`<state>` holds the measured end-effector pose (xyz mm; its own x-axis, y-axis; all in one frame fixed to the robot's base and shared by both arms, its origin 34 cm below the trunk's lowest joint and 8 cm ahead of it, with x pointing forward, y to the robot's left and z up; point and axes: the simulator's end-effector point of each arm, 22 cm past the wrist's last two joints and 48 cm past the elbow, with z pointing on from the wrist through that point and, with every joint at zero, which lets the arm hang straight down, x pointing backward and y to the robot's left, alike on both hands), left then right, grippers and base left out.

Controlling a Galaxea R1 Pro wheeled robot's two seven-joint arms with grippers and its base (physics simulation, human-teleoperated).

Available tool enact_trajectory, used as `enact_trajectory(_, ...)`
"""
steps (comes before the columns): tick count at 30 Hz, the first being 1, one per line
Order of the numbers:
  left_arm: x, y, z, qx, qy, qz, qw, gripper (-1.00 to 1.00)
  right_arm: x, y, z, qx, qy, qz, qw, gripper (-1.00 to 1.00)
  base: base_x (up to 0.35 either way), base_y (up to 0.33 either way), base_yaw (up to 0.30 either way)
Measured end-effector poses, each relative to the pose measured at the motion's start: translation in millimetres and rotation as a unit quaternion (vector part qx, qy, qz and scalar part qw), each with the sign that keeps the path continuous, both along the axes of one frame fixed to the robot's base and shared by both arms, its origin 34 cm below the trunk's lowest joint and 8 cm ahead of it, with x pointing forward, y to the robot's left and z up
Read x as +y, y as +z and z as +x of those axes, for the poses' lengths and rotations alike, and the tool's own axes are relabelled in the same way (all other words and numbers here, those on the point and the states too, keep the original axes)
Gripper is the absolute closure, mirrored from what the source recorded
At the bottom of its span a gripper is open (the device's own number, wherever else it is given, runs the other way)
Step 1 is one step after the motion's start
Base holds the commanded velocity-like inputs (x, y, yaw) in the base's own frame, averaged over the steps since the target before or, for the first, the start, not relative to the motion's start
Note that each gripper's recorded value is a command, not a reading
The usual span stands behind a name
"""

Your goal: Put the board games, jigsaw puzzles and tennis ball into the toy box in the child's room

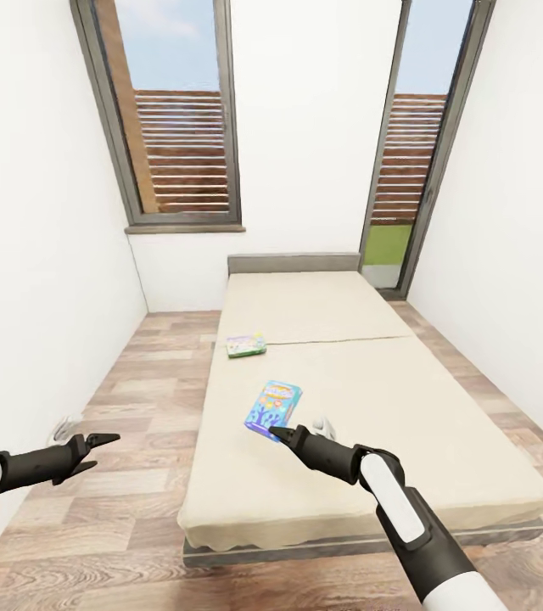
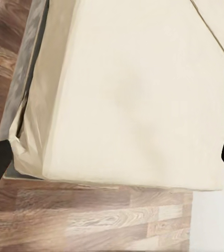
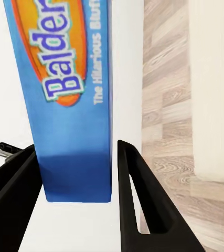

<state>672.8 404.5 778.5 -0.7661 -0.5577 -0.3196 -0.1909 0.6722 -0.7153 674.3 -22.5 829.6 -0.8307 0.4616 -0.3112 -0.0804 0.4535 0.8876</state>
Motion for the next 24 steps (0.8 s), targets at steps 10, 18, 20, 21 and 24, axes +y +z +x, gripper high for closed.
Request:
enact_trajectory(10, -7.8, 43.4, 3.4, -0.039, -0.018, -0.048, 0.9979, -1.00, 0.2, 22.0, 0.3, -0.009, 0.004, 0.013, 0.9999, 1.00, 0.000, 0.000, -0.280)
enact_trajectory(18, -6.6, 72.0, 3.8, -0.061, -0.027, -0.068, 0.9954, -1.00, -0.7, 34.0, 0.3, -0.009, 0.003, 0.012, 0.9999, 1.00, 0.000, 0.000, -0.281)
enact_trajectory(20, -8.4, 78.0, 3.8, -0.066, -0.030, -0.074, 0.9947, -1.00, -1.5, 36.0, 0.3, -0.008, 0.002, 0.012, 0.9999, 1.00, 0.000, 0.000, -0.281)
enact_trajectory(21, -9.0, 80.4, 3.8, -0.067, -0.031, -0.075, 0.9944, -1.00, -3.5, 36.6, 0.9, -0.008, 0.001, 0.011, 0.9999, 1.00, 0.000, 0.000, -0.281)
enact_trajectory(24, -10.1, 85.8, 3.7, -0.068, -0.032, -0.077, 0.9941, -1.00, -12.0, 39.1, 3.6, -0.006, -0.006, 0.008, 0.9999, 1.00, 0.000, 0.000, -0.281)
